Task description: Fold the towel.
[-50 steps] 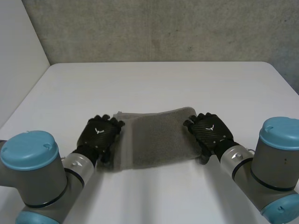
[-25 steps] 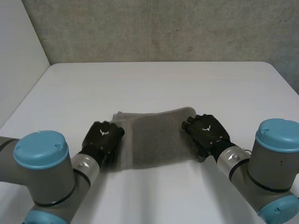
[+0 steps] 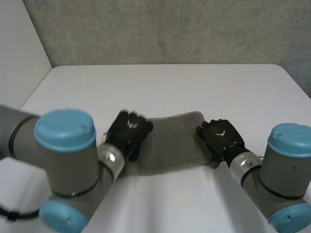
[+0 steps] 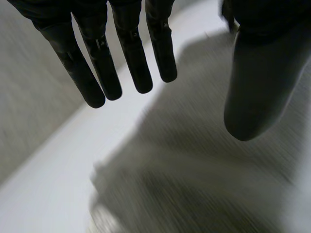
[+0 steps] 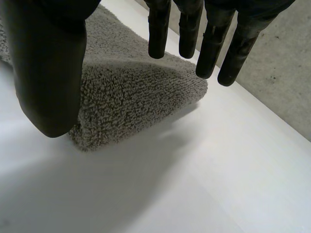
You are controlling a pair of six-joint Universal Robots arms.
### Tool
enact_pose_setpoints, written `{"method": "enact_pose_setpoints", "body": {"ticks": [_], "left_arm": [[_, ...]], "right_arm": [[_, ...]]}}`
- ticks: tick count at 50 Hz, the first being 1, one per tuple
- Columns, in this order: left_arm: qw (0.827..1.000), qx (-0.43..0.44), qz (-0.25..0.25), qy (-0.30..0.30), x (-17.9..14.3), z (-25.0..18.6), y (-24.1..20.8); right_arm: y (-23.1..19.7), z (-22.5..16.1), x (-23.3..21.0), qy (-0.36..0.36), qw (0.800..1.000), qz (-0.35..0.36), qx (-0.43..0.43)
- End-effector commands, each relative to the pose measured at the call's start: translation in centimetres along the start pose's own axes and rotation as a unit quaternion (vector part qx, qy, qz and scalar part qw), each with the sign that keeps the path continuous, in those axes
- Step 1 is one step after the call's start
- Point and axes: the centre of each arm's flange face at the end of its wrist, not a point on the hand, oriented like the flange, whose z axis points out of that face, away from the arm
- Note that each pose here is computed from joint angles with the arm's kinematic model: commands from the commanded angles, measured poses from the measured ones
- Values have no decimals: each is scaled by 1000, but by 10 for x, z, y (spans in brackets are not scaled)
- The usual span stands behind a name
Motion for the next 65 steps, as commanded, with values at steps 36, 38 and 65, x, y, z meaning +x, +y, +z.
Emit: {"method": "enact_pose_setpoints", "body": {"ticks": [36,38,65], "left_arm": [[994,27,-20,-100,-28,25,25],[992,58,-16,-108,-33,32,6],[992,78,40,-96,-7,16,21]], "right_arm": [[2,1,-1,-1,1000,-4,-3],[2,1,-1,-2,1000,-4,-2],[1,1,-1,-1,1000,-3,-1]]}}
